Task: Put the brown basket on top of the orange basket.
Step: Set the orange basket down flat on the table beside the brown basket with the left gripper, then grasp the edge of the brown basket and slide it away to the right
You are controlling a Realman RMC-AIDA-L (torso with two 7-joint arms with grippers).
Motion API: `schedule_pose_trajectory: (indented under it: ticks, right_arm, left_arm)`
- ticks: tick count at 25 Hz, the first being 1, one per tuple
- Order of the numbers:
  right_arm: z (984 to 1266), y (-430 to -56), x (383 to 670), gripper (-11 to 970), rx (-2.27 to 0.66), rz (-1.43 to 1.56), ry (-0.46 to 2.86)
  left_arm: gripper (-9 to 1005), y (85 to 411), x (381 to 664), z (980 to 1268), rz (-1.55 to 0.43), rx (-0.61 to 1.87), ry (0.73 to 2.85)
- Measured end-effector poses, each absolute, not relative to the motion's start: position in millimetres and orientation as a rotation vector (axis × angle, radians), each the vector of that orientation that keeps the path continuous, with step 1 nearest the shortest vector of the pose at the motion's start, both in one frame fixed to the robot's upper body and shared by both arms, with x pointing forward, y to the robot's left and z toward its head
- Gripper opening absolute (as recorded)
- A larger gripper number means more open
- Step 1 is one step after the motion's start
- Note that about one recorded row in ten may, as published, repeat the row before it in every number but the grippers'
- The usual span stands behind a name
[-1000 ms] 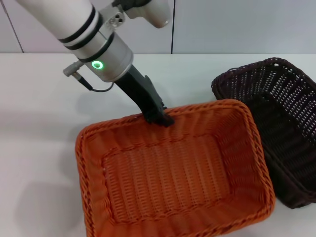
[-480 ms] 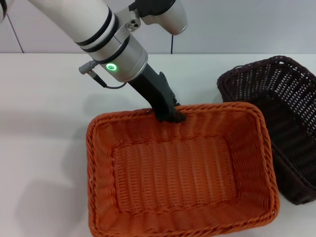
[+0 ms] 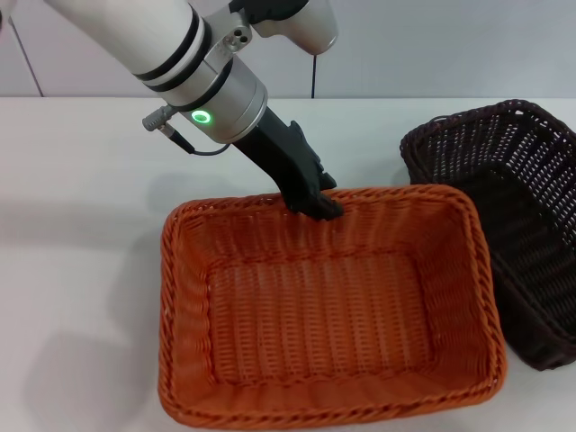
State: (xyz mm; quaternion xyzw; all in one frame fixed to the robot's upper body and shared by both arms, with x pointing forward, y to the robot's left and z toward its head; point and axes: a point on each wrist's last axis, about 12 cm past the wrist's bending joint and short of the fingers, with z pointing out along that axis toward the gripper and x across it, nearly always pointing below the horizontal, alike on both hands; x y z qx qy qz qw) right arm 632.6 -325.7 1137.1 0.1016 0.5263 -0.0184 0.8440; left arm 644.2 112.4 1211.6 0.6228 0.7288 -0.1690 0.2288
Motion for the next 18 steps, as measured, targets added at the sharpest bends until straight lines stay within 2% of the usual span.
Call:
schedule_pose_trajectory:
  ticks: [1, 6, 13, 15, 16, 17, 18]
  right_arm:
    - [1137.1, -325.7, 632.6, 593, 0.215, -0.039, 1.111]
    - [1137.8, -326.6, 633.9, 593, 0.216, -0.041, 1.115]
    - [1138.3, -324.9, 636.5, 592, 0.212, -0.033, 1.126]
    - [1138.3, -324.8, 638.1, 591, 0.212, -0.028, 1.135]
    - [1138.5, -325.5, 639.6, 591, 0.215, -0.023, 1.143]
    - [1138.6, -326.6, 641.5, 591, 0.221, -0.013, 1.155]
    - [1139.5, -328.2, 645.2, 591, 0.231, 0.02, 1.172]
  left_arm:
    - [171, 112.4, 644.3, 1211.8, -0.466, 1.713, 2.004]
    - [361, 113.5, 644.9, 1213.6, -0.462, 1.702, 1.994]
    - [562, 125.0, 647.3, 1223.8, -0.456, 1.588, 1.918]
    - [710, 125.0, 647.3, 1223.8, -0.456, 1.588, 1.918]
    - [784, 136.8, 649.8, 1231.3, -0.45, 1.469, 1.835]
    - [799, 137.3, 650.0, 1231.5, -0.448, 1.465, 1.83]
    - [814, 148.6, 651.7, 1233.3, -0.442, 1.359, 1.77]
